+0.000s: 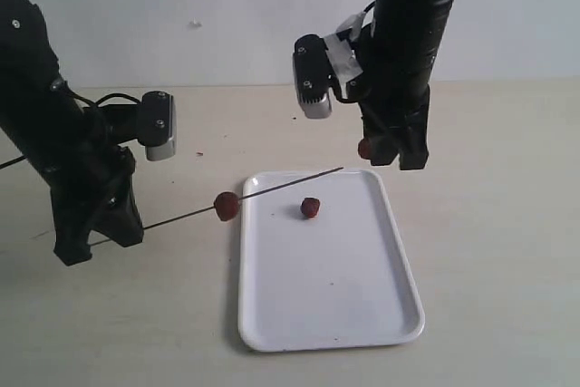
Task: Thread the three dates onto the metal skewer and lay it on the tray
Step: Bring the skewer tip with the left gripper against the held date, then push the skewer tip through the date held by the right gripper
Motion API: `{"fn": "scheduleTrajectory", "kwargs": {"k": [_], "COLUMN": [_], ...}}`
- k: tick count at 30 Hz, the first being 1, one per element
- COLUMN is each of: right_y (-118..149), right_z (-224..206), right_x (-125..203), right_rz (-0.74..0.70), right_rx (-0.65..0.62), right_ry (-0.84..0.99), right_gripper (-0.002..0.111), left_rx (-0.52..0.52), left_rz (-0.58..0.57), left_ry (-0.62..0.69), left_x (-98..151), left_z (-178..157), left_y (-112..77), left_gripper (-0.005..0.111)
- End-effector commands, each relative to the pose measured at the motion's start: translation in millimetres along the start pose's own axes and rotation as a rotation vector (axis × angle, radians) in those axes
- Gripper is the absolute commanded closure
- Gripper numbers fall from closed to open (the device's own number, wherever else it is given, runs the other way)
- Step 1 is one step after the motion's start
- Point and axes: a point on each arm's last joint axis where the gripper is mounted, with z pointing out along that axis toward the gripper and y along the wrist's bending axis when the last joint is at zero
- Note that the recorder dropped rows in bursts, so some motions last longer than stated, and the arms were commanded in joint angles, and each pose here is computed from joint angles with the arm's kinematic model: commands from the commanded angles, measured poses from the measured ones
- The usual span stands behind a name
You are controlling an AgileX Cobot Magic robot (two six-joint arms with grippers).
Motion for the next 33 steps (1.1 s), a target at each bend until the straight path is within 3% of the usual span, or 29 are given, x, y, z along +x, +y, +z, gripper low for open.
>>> {"fn": "scheduleTrajectory", "kwargs": {"k": [1,15,33], "right_y": [6,14,13], "right_z": [-5,-6,-7], "right_x": [-10,-24,-22], "right_rz": [-0.044,-0.068,-0.091], "right_rx": [0.015,0.023,0.053], "right_ry": [-0.002,0.006,0.052], "right_gripper": [0.079,0.079,0.079], "left_rx": [0.011,0.022,0.022], "left_rz": [-0.028,-0.094,-0.092], "left_ry": [-0.011,-0.036,-0.035], "left_x": [-2,-5,-5], "left_z": [0,0,0], "left_y": [-2.1,-3.2,-3.2], "left_gripper": [0.107,0.107,0.107]}}
